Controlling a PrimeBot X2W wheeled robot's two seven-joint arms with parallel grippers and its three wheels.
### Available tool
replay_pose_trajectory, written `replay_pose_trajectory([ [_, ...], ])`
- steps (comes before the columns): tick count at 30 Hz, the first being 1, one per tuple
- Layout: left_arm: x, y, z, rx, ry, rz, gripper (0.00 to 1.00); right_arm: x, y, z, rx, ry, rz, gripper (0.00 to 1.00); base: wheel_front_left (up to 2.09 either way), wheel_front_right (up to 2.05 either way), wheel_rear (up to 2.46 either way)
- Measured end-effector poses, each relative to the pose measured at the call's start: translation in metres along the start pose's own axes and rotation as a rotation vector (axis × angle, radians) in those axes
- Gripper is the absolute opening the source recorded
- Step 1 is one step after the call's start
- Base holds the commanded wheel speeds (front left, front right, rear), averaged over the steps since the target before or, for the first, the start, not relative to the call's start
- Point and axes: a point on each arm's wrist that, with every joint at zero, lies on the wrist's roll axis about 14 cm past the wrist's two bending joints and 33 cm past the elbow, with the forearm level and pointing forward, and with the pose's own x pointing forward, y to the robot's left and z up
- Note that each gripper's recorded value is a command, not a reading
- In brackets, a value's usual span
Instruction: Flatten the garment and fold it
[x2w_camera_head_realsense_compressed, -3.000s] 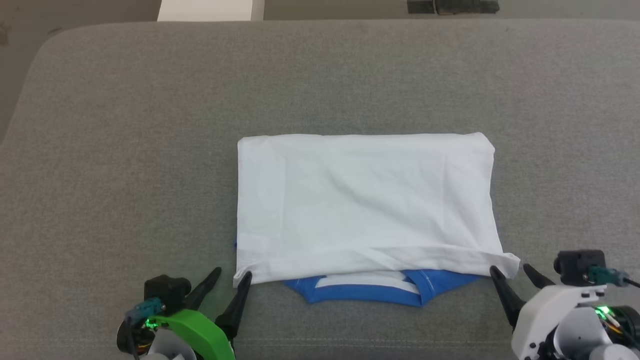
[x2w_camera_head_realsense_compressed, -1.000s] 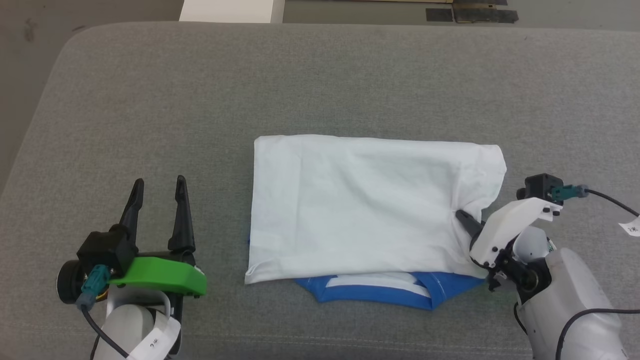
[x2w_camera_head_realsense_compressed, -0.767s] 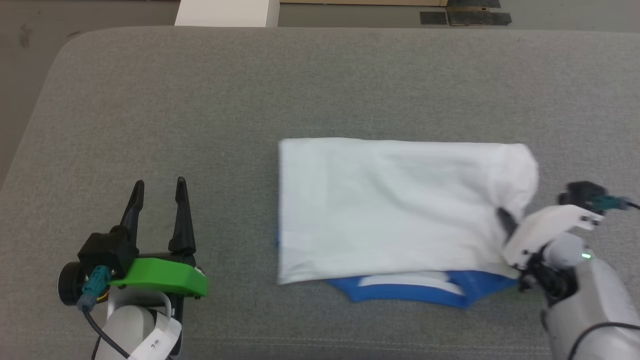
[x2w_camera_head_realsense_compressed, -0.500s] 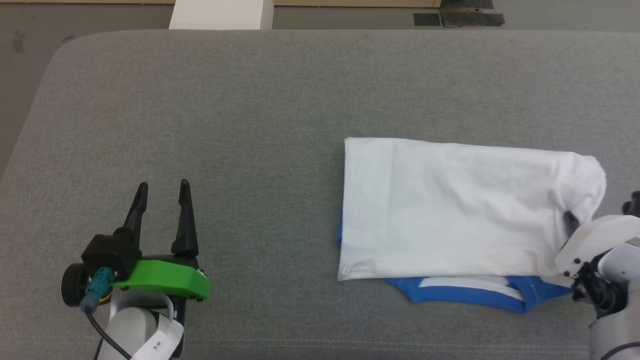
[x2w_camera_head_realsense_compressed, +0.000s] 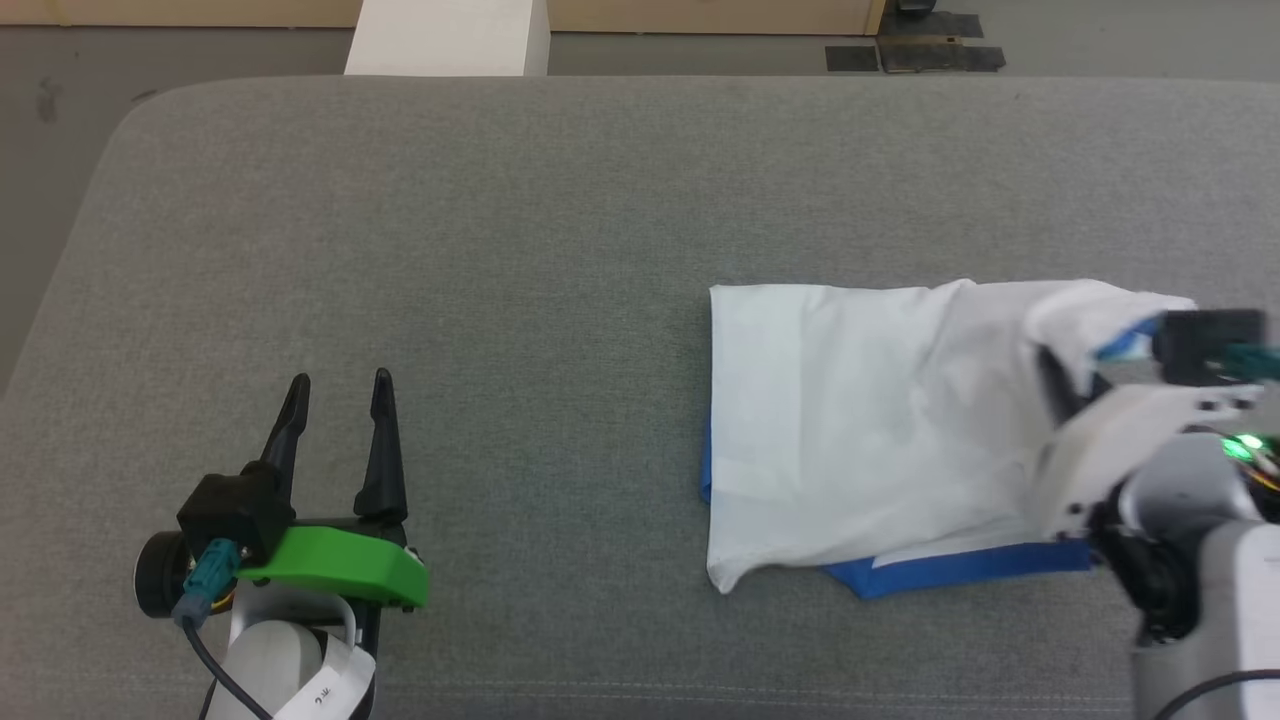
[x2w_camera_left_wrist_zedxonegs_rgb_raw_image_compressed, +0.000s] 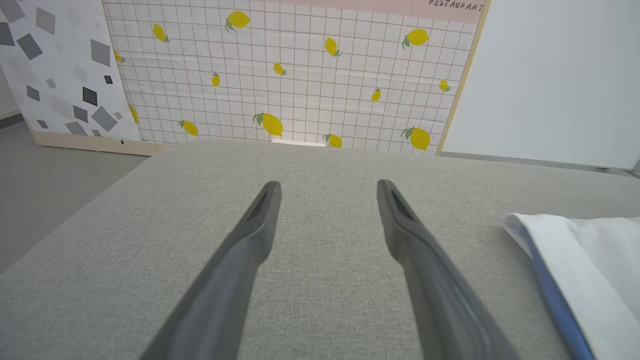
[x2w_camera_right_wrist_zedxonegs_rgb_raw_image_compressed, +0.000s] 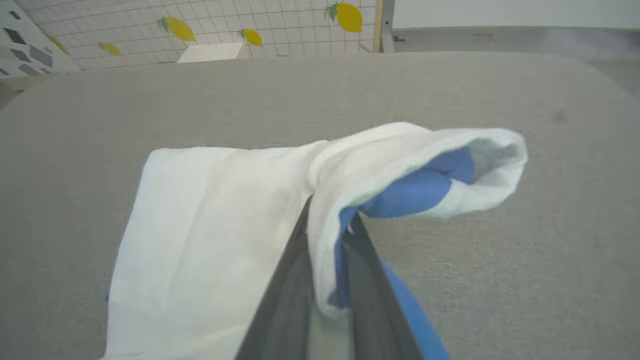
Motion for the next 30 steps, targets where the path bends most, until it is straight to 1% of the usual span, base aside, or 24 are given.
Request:
replay_pose_trajectory([
  [2, -0.001, 0.001, 0.000, 0.000, 0.002, 0.002, 1.00, 0.000, 0.028, 0.004, -0.045, 0.006, 0.073, 0.00, 0.00, 0.00, 0.00],
  [4, -0.002, 0.002, -0.001, 0.001, 0.004, 0.005, 1.00, 0.000, 0.053, 0.001, -0.087, 0.032, 0.139, 0.00, 0.00, 0.00, 0.00],
  [10, -0.005, 0.005, -0.005, 0.001, 0.019, 0.013, 1.00, 0.009, 0.115, -0.029, -0.209, 0.160, 0.302, 0.00, 0.00, 0.00, 0.00],
  [13, -0.007, 0.007, -0.009, 0.003, 0.031, 0.021, 1.00, 0.017, 0.135, -0.045, -0.244, 0.226, 0.357, 0.00, 0.00, 0.00, 0.00],
  [17, -0.007, 0.013, -0.012, 0.005, 0.039, 0.032, 1.00, 0.029, 0.147, -0.069, -0.283, 0.325, 0.393, 0.00, 0.00, 0.00, 0.00],
  [20, -0.007, 0.018, -0.014, 0.007, 0.045, 0.047, 1.00, 0.035, 0.154, -0.089, -0.283, 0.397, 0.420, 0.00, 0.00, 0.00, 0.00],
  [21, -0.007, 0.019, -0.015, 0.008, 0.047, 0.051, 1.00, 0.036, 0.156, -0.094, -0.282, 0.415, 0.426, 0.09, 0.00, 0.00, 0.00],
  [22, -0.008, 0.022, -0.016, 0.008, 0.050, 0.057, 1.00, 0.037, 0.158, -0.100, -0.283, 0.435, 0.436, 0.36, 0.00, 0.00, 0.00],
  [23, -0.008, 0.023, -0.017, 0.009, 0.054, 0.063, 1.00, 0.037, 0.161, -0.105, -0.281, 0.449, 0.447, 0.88, 0.00, 0.00, 0.00],
  [24, -0.009, 0.025, -0.018, 0.009, 0.057, 0.067, 1.00, 0.038, 0.163, -0.108, -0.273, 0.460, 0.458, 1.00, 0.00, 0.00, 0.00],
  [27, -0.009, 0.028, -0.020, 0.009, 0.062, 0.076, 1.00, 0.038, 0.172, -0.112, -0.267, 0.467, 0.487, 1.00, 0.00, 0.00, 0.00],
  [30, -0.008, 0.029, -0.020, 0.008, 0.060, 0.078, 1.00, 0.038, 0.177, -0.103, -0.274, 0.433, 0.503, 1.00, 0.00, 0.00, 0.00],
])
